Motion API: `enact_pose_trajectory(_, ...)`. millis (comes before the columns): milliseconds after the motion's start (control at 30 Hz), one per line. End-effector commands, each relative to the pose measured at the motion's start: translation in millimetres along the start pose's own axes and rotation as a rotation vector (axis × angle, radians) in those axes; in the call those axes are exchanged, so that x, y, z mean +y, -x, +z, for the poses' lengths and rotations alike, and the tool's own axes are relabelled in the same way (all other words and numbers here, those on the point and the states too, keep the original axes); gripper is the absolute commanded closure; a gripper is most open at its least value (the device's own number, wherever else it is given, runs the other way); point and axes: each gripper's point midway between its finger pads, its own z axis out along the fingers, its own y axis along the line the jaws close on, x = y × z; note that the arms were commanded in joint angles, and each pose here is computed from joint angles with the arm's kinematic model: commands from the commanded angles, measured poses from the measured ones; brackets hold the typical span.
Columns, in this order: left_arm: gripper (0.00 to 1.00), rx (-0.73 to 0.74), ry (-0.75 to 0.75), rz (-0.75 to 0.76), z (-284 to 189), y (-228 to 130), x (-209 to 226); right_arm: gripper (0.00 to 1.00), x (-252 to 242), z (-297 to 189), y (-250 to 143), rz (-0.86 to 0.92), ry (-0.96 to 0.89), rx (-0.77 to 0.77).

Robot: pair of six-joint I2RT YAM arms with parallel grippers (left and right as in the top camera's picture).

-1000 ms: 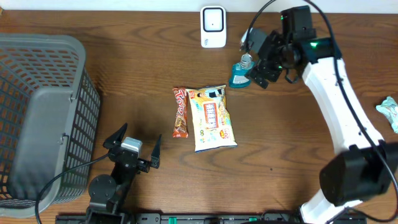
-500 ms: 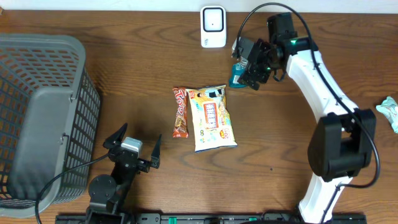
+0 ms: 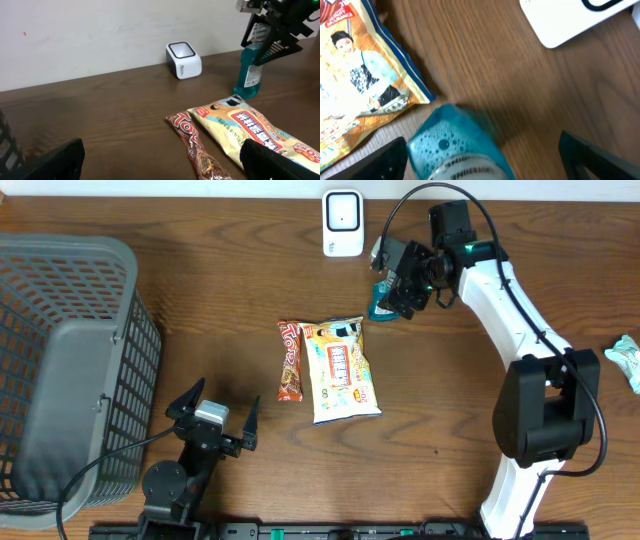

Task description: Scan the item barcode

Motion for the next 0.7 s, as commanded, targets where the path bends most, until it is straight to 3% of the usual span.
enact_pose_trajectory(0,0.01,0.047,-0.008,0.002,1,-16,-2,0.10,-1,6,1,-0.003,0.021,-0.023)
enact_pose_trajectory(200,0.01,0.047,-0.008,0.002,1,-16,-2,0.01,-3,11,-2,-0.004,0.018,-0.023)
enact_pose_trajectory(467,0.01,0.047,-0.008,0.002,1,-16,-2,0.01,1,31,-14,0.013,0.053,0.004)
enact_pose_trajectory(667,0.01,0.047,-0.008,0.002,1,-16,-2,0.38,3,35,-17,0.027,0.065,0.009)
